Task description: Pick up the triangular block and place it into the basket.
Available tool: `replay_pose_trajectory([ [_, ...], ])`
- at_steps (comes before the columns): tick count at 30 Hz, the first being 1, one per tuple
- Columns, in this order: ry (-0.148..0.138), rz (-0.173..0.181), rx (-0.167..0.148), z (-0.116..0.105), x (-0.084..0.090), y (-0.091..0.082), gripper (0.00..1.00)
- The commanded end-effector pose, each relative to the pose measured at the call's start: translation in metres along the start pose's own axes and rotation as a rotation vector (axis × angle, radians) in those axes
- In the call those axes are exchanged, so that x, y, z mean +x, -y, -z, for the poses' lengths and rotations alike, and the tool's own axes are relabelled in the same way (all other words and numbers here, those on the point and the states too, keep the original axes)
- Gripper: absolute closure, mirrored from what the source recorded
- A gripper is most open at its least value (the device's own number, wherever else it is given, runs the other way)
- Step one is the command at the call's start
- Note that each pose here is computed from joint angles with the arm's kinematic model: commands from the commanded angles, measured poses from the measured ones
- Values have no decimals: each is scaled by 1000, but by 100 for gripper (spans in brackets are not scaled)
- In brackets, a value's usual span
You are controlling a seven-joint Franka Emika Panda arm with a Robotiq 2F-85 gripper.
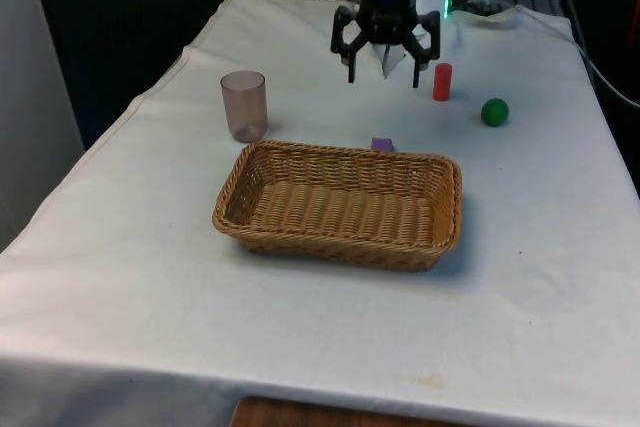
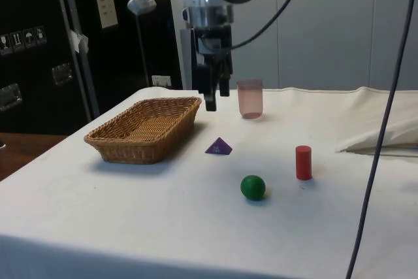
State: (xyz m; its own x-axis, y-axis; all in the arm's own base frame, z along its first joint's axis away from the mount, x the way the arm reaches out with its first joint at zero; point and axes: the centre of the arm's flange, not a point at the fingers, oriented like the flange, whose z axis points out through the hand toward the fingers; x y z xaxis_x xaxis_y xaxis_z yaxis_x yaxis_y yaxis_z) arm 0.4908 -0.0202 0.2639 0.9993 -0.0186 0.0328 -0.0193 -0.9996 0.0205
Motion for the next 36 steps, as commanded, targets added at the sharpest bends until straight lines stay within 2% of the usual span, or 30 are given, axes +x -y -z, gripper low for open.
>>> replay_pose_trajectory([
  [1, -7, 0, 11, -3, -1, 0, 0],
  [7, -8, -6, 13, -20, -1, 1, 0],
  [8, 4, -7, 1, -20, 0, -1, 0],
  [9, -8, -7, 14, -22, -1, 1, 0],
  [15, -21, -10, 13, -40, -1, 3, 0],
  [16, -8, -10, 0, -39, 0, 1, 0],
  [17, -23, -9, 11, -42, -1, 3, 0],
  [18, -23, -9, 11, -42, -1, 3, 0],
  [25, -43, -11, -3, -60, -1, 4, 0],
  [26, -30, -10, -16, -60, 0, 1, 0],
  [27, -43, -12, -4, -63, -1, 4, 0],
  [34, -53, -15, -9, -76, -1, 5, 0],
  [35, -44, -12, -27, -77, -1, 2, 0],
  [36, -54, -14, -11, -77, -1, 5, 0],
])
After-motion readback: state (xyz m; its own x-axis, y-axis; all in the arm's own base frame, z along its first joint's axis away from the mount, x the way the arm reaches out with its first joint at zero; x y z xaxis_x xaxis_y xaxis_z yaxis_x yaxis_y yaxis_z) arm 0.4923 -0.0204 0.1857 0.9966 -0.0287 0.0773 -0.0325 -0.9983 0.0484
